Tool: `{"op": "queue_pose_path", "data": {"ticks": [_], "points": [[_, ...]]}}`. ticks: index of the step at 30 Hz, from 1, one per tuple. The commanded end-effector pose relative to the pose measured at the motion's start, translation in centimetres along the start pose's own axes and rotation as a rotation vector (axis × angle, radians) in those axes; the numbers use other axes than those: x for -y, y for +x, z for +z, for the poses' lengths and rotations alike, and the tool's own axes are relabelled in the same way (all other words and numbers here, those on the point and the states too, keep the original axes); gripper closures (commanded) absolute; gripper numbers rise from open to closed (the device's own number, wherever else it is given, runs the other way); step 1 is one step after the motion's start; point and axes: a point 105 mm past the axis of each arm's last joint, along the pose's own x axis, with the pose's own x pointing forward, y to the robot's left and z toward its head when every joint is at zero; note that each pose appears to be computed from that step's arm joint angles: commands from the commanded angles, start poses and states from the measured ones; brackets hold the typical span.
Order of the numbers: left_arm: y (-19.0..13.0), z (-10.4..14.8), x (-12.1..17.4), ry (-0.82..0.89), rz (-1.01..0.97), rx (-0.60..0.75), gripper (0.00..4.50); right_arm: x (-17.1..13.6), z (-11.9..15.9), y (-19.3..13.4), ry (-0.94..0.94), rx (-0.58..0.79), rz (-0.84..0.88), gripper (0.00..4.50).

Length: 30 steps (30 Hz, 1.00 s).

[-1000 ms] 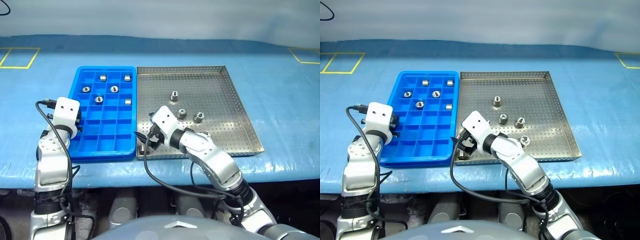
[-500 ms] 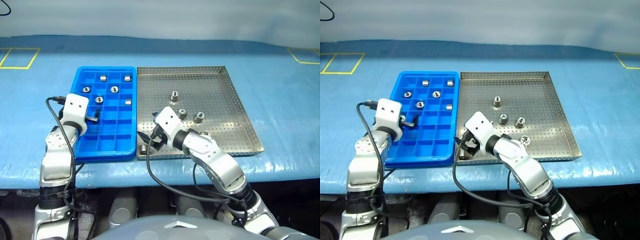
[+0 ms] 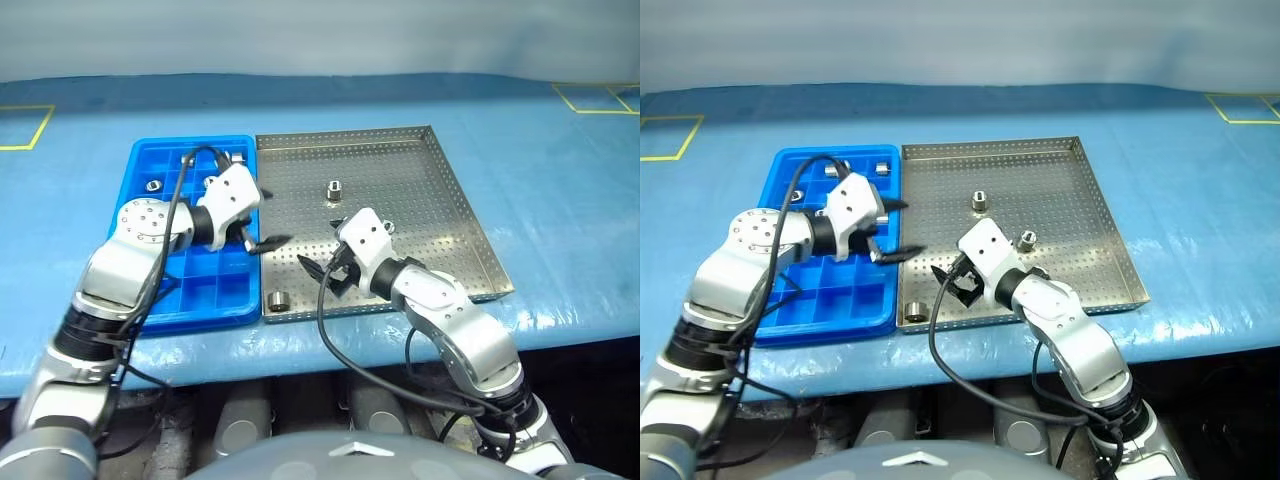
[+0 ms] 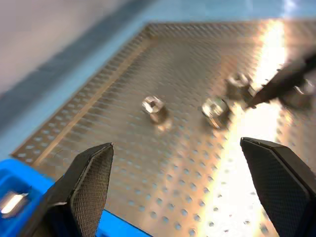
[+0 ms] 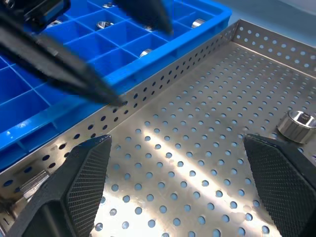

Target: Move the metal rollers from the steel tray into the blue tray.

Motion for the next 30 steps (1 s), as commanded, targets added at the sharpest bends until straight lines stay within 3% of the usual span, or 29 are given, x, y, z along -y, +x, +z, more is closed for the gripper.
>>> {"op": "queue_pose_path", "data": {"ticks": [1, 5, 8, 13, 18, 24, 30], "points": [[-0.5, 0.8, -2.0, 0.131, 0.026, -0.042, 0.03, -0.1, 1.3, -0.6, -0.014, 0.05, -0.012, 0.0], [-0.7, 2.2, -3.4, 0.077, 0.178, 0.087, 0.03, -0.2, 1.1, -0.6, -0.006, 0.038, -0.023, 0.0], [-1.5, 1.6, -1.9, 0.022, 0.215, 0.165, 0.03, -0.4, 0.8, -0.7, -0.019, 0.01, 0.007, 0.0], [-3.8, -0.2, 0.9, -0.012, 0.29, 0.178, 0.03, -0.7, 0.3, -0.2, -0.038, -0.083, 0.141, 0.0], [-6.5, 0.0, 2.4, -0.096, 0.459, 0.27, 0.03, -0.5, 0.5, 1.3, -0.065, -0.178, 0.262, 0.0], [-7.3, -2.2, 5.6, -0.218, 0.509, 0.234, 0.03, -2.0, 0.3, 2.7, -0.063, -0.301, 0.425, 0.0], [-6.6, -2.4, 8.2, -0.245, 0.442, 0.239, 0.03, -3.4, -0.7, 3.5, -0.062, -0.381, 0.533, 0.0]]}}
